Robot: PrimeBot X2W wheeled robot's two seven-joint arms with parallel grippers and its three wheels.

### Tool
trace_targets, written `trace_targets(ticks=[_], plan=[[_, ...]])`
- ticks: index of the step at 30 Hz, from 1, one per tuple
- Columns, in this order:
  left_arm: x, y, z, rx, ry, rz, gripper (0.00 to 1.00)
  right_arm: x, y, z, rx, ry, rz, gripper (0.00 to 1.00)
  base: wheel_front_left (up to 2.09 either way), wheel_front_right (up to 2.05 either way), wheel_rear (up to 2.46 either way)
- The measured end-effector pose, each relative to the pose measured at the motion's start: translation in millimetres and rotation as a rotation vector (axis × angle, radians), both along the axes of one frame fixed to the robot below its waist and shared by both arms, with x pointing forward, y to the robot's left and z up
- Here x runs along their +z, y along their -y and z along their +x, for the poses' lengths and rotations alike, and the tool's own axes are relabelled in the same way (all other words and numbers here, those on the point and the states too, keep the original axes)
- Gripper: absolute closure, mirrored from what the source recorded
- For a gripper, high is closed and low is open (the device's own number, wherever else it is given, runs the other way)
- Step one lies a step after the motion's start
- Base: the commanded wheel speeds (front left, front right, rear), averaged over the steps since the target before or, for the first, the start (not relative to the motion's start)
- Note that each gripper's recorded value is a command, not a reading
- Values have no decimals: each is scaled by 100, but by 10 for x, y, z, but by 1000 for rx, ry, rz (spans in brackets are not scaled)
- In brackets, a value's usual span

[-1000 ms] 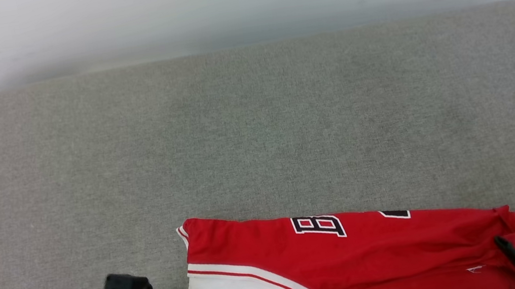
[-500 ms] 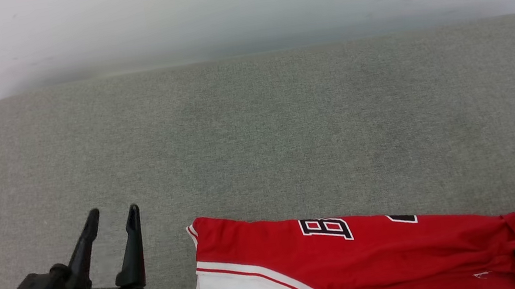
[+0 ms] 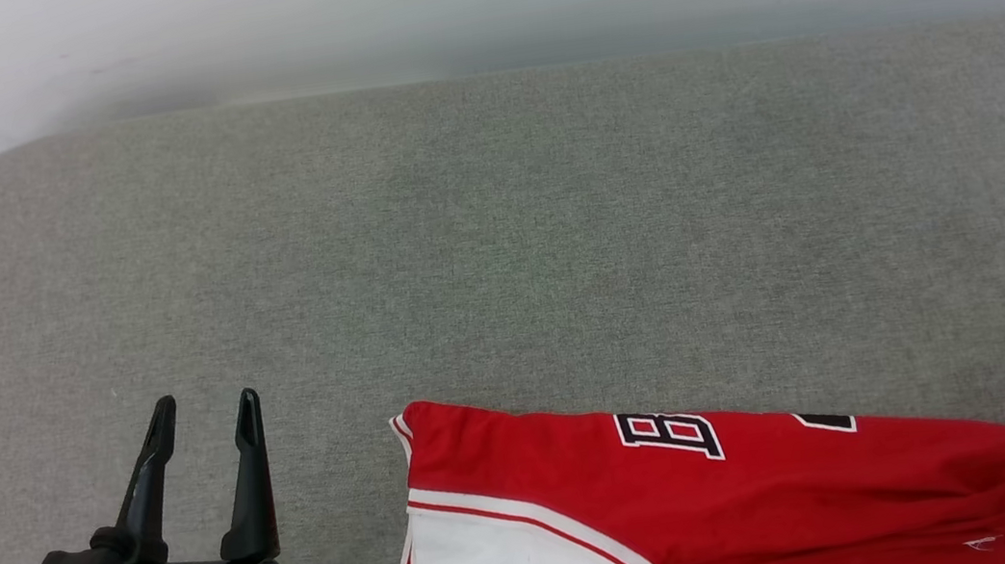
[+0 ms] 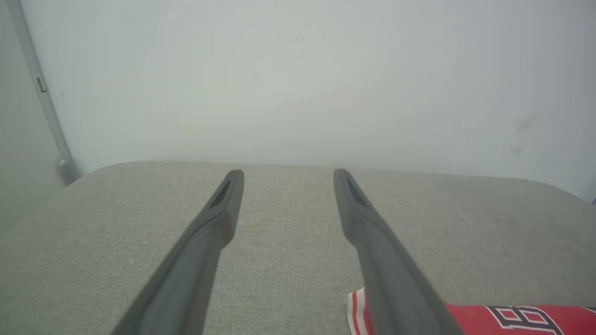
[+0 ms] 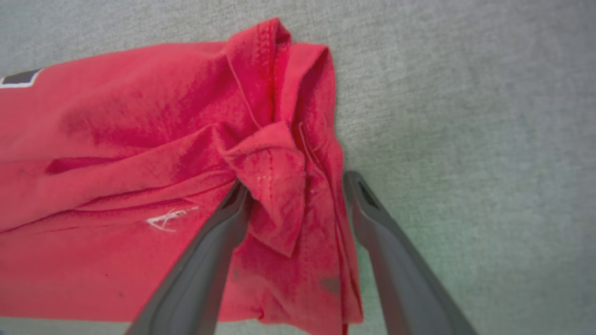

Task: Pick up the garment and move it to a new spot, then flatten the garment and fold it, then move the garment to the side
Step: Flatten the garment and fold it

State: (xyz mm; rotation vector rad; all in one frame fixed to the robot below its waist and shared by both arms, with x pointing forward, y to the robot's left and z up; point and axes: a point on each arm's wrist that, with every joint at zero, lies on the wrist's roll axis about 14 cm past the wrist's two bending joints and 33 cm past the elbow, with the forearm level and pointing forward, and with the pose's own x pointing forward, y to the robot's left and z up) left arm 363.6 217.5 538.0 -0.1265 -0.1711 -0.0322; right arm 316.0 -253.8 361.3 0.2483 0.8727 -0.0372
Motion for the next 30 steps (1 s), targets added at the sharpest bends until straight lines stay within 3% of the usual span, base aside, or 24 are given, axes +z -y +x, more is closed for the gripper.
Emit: trace_targets(ticks=[5,18,19,20,21,30], plan=[[-78,-29,-10,17,-22,4,0,-107,-25,16,6,-25,2,0,0,0,0],[-67,36,-5,-2,-17,0,0,-98,-420,43,68,-21,131,0,0,0,0],[-64,42,-5,-4,-16,0,0,-91,-450,46,74,-17,139,51,0,0,0],[-60,47,-4,-6,-15,-1,0,-86,-474,47,77,-11,145,61,0,0,0],[-54,48,-5,-6,-13,-1,0,-77,-489,51,79,-4,149,100,0,0,0],[-19,60,-17,-13,-2,-4,0,-23,-434,98,77,65,117,100,0,0,0]])
